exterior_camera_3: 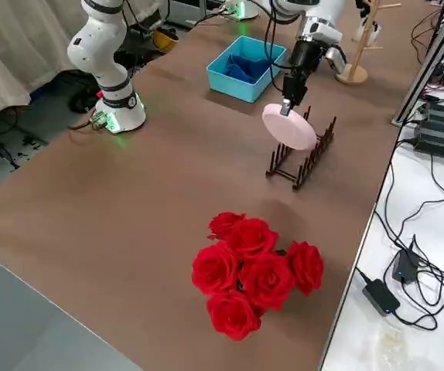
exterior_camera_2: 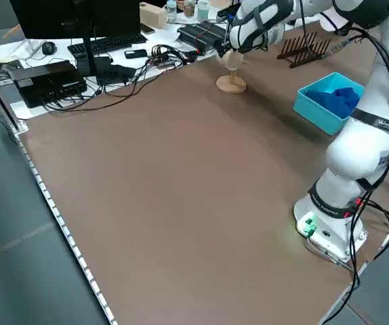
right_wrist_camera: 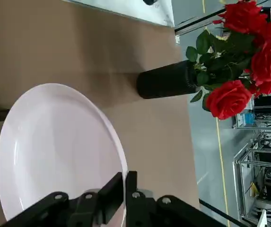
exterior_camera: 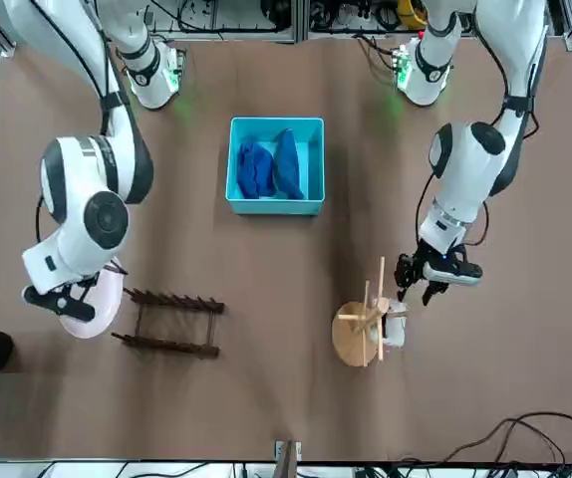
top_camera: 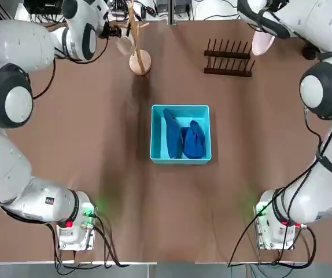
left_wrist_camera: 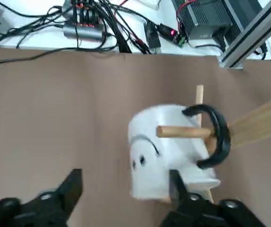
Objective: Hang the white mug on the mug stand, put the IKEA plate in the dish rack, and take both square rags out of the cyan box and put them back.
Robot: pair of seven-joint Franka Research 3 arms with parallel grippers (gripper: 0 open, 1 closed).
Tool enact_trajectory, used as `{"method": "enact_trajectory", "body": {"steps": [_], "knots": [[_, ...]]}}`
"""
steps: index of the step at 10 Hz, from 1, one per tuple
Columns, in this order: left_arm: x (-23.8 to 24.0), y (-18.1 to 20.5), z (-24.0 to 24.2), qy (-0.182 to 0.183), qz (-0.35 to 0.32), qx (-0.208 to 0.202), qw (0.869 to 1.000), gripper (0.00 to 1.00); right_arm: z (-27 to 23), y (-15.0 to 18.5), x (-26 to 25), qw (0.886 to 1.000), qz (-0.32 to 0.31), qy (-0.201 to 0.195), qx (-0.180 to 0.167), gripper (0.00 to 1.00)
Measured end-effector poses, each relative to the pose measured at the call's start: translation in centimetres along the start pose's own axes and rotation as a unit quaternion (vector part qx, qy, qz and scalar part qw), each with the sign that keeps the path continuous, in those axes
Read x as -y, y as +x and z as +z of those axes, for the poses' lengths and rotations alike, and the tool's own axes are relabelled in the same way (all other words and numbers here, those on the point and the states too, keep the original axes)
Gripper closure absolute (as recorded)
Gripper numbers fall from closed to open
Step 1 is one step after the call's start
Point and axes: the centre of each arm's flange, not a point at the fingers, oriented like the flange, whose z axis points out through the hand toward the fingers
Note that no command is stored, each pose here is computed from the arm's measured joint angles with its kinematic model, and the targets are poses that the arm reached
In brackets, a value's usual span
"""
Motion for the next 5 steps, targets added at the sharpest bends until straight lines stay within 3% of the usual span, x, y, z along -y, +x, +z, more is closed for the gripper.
{"method": "enact_trajectory", "body": {"steps": [1, 5], "knots": [[0.7, 0.5, -1.1, 0.007, 0.01, 0.017, 1.0, 0.0, 0.2, 0.0, 0.8, 1.0, 0.002, -0.003, 0.0, 0.92], [3.4, 5.2, -9.4, 0.035, 0.048, 0.15, 0.987, 0.0, 0.9, -0.1, 2.8, 1.0, -0.001, -0.02, -0.004, 0.92]]}}
